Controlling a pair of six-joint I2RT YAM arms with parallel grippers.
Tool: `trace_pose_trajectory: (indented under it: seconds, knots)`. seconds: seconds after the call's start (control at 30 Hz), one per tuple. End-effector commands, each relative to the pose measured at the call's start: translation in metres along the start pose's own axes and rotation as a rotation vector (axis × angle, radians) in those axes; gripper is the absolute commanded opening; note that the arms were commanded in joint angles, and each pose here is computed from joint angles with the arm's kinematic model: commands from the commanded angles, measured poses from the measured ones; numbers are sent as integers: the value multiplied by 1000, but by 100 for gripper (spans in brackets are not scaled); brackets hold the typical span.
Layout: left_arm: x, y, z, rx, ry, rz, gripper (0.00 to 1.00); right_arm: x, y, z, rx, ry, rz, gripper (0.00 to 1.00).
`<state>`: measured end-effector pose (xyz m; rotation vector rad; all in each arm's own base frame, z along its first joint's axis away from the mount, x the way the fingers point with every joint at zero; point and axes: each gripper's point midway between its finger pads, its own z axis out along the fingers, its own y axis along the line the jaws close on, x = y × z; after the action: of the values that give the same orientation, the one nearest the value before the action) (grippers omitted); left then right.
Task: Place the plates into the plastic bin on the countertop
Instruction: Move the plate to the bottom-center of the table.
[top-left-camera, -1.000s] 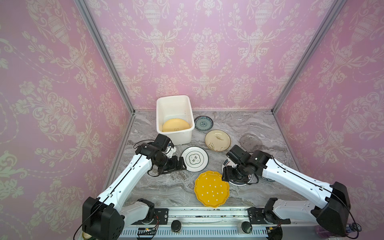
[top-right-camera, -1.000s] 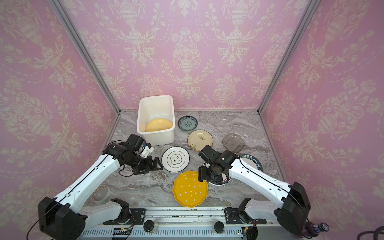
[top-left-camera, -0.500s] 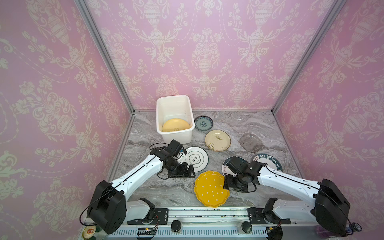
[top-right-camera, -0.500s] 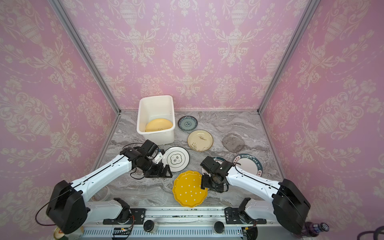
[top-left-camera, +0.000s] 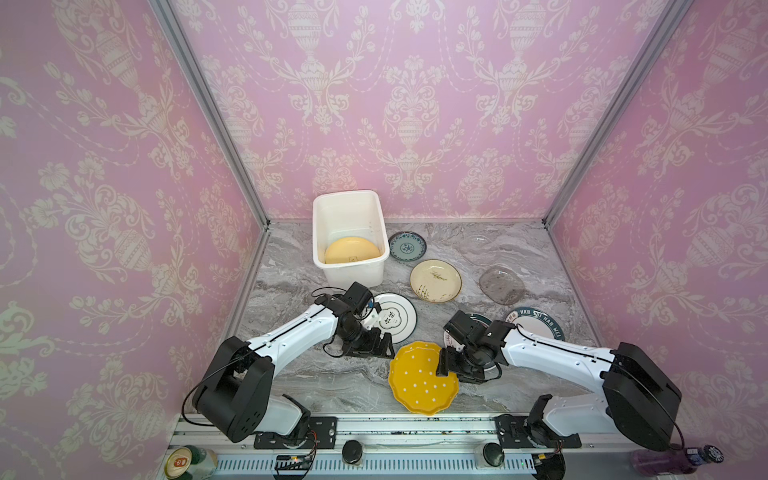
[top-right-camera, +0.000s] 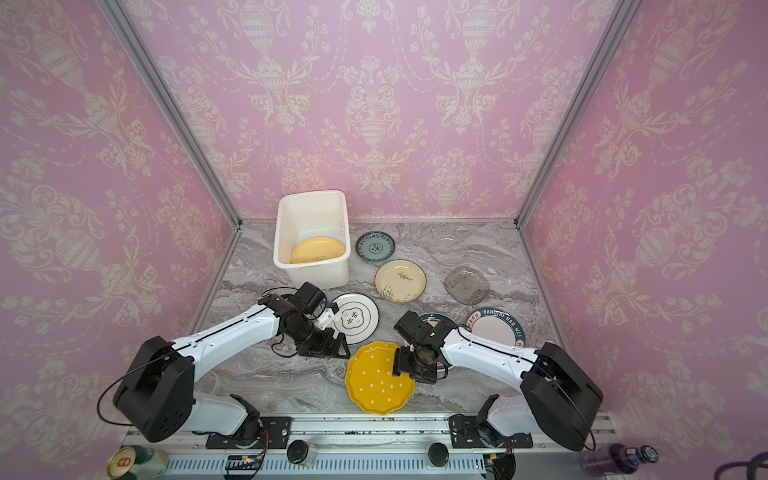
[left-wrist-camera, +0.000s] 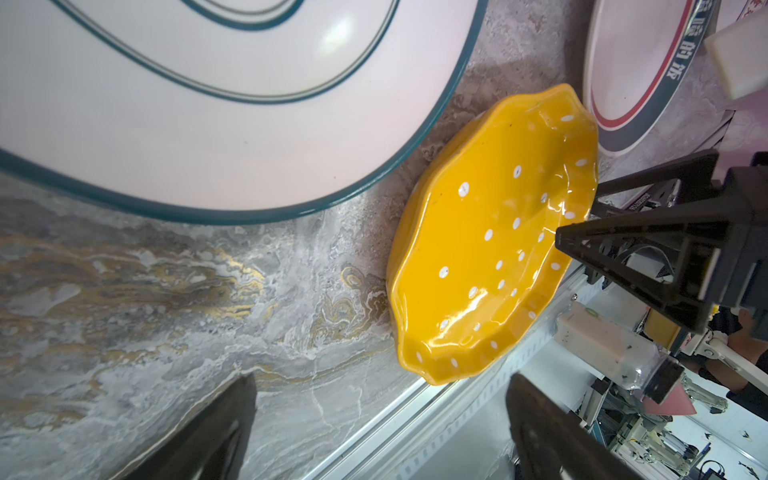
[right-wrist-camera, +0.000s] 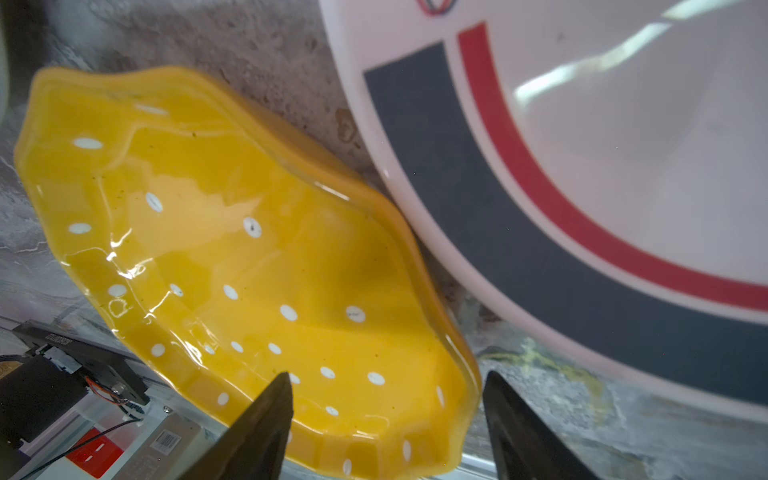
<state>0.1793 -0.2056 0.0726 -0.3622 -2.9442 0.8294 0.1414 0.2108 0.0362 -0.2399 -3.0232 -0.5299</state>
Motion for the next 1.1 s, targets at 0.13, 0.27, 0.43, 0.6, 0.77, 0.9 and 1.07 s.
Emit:
trace_pose_trajectory:
  seconds: [0.13,0.27,0.43,0.6,0.77,0.9,1.07]
  knots:
    - [1,0,8,17,4,23,93,-2,27,3,-66,16,-17,72]
    - [-2,3,11,13,-6,-2,90,-1,37,8,-66,38,-35,70]
    - [-4,3,13,22,-2,-26,87,-1,50,9,-76,56,-66,69]
    - [-6,1,14,49,-6,-59,84,2,63,13,-104,63,-71,66]
    - [5,10,16,10,31,-92,80,5,71,17,-118,60,-71,66]
    - [20,27,17,-75,67,-144,80,8,73,22,-126,73,-63,66]
    - [30,28,20,-83,133,-223,80,10,74,24,-127,90,-58,67]
